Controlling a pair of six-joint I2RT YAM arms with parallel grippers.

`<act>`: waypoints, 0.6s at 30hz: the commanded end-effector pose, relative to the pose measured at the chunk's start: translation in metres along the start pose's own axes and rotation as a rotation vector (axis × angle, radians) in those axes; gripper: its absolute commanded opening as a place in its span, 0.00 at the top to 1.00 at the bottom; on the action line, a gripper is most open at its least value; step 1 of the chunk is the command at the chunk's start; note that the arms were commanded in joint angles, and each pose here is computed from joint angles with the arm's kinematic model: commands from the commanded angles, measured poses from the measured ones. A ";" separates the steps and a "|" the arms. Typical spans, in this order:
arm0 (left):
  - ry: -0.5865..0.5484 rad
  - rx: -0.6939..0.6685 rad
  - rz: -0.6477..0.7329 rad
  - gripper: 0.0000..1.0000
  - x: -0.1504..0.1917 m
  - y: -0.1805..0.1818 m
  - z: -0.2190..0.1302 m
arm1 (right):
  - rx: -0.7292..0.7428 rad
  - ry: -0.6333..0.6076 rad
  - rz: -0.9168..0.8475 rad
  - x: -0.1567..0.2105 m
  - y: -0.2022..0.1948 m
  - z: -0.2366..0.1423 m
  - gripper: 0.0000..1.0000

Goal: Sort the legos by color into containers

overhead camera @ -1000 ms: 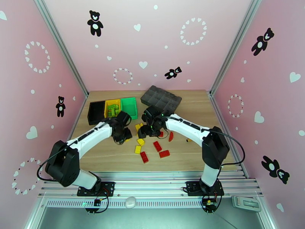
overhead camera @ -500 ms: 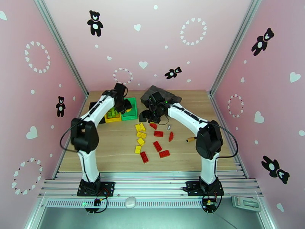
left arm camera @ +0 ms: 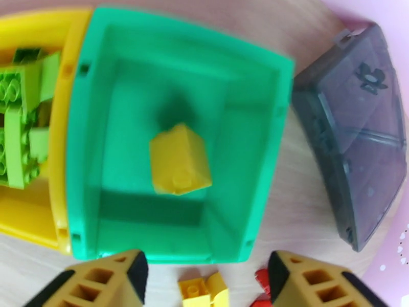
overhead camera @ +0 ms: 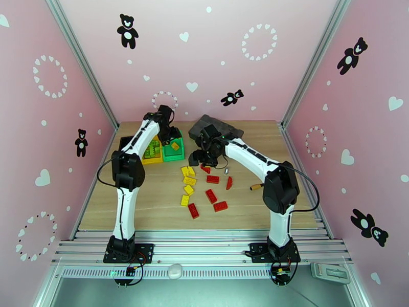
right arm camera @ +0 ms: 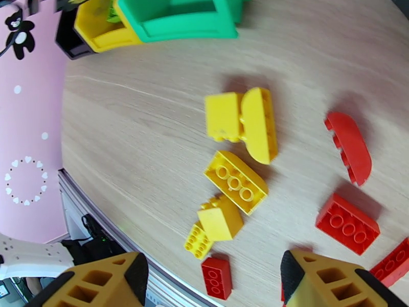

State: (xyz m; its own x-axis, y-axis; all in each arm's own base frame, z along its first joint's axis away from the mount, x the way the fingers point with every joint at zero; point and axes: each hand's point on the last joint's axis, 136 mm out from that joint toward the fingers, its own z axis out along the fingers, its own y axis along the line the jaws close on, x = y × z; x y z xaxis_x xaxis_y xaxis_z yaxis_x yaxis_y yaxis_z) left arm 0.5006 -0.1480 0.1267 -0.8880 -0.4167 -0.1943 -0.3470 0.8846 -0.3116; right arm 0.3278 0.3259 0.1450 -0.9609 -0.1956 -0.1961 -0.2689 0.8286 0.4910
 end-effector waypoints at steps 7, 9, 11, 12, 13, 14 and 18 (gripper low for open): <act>-0.067 -0.025 0.090 0.25 0.044 0.012 -0.053 | 0.104 0.007 0.003 0.027 -0.010 -0.014 0.29; -0.057 -0.040 0.113 0.24 0.061 0.015 -0.054 | 0.124 0.008 0.017 0.033 -0.014 -0.013 0.29; -0.035 -0.054 0.135 0.24 0.082 0.015 -0.051 | 0.140 0.005 0.034 0.040 -0.018 -0.014 0.29; -0.025 -0.060 0.139 0.24 0.091 0.016 -0.049 | 0.146 0.003 0.040 0.043 -0.020 -0.014 0.29; -0.014 -0.064 0.144 0.23 0.101 0.016 -0.046 | 0.151 0.004 0.044 0.047 -0.021 -0.014 0.29; -0.006 -0.069 0.149 0.21 0.110 0.017 -0.043 | 0.159 0.003 0.048 0.051 -0.024 -0.015 0.29; 0.037 -0.079 0.176 0.20 0.145 0.014 -0.031 | 0.183 0.002 0.056 0.068 -0.032 -0.019 0.28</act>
State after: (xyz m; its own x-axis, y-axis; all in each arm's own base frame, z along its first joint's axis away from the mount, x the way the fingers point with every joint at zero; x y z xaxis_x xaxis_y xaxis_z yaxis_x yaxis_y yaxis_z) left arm 0.3659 -0.1838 0.1253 -0.9517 -0.2421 -0.1889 -0.2031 0.9576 -0.2041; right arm 0.2772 0.2867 0.1219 -0.9743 -0.1743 -0.1427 -0.2149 0.9094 0.3561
